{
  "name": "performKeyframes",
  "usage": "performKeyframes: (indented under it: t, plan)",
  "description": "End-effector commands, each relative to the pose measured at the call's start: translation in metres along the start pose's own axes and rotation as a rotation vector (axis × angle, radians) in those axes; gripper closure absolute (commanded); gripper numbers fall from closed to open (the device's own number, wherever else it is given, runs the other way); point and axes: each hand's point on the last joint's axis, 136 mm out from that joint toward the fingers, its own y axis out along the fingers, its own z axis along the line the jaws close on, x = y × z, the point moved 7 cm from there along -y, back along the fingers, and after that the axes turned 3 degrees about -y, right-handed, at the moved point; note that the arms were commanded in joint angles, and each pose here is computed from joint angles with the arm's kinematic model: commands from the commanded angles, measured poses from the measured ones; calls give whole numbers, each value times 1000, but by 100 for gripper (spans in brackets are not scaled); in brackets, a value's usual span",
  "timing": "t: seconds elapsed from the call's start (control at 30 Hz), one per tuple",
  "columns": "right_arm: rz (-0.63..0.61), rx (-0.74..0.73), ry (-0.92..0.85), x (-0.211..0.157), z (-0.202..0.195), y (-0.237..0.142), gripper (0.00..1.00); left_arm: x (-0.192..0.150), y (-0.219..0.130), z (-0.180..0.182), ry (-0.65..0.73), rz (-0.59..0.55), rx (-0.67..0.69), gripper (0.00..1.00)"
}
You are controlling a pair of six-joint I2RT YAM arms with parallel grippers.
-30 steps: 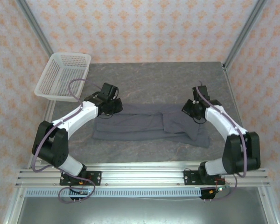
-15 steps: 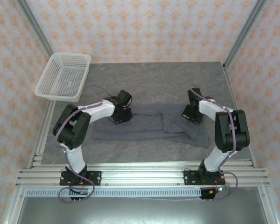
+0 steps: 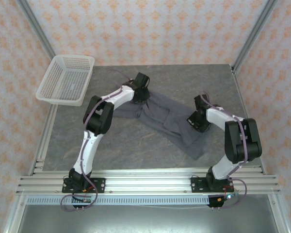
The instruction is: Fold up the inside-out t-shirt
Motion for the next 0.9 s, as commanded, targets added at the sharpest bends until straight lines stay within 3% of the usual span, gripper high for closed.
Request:
performKeyframes:
  t: [0.0, 0.13, 0.2, 0.27, 0.4, 0.47, 0.57, 0.6, 0.7, 0.87]
  plan:
    - [149, 11, 9, -55, 8, 12, 100, 8, 34, 21, 18, 68, 80, 100]
    - [229, 42, -122, -112, 35, 19, 100, 38, 27, -10, 20, 31, -72, 100]
    - [208, 45, -183, -120, 42, 9, 100, 52, 9, -20, 30, -9, -122, 100]
    - [165, 74, -219, -115, 46, -12, 100, 65, -18, -26, 56, -48, -153, 100]
    - [-44, 115, -299, -88, 47, -71, 100, 81, -85, -21, 110, -119, -166, 97]
    - [-139, 131, -325, -74, 45, -80, 100, 77, -115, -11, 110, -138, -172, 91]
    - [-171, 101, -427, -55, 49, -70, 100, 60, -143, 15, 120, -167, -122, 81]
    - [-160, 65, -475, -53, 52, -64, 100, 54, -145, 27, 105, -162, -91, 82]
    - [-85, 17, -532, -53, 62, -43, 100, 52, -132, 59, 27, -121, -8, 100]
    - [-13, 53, -525, -60, 66, -27, 100, 82, -98, 73, 14, -120, 50, 100]
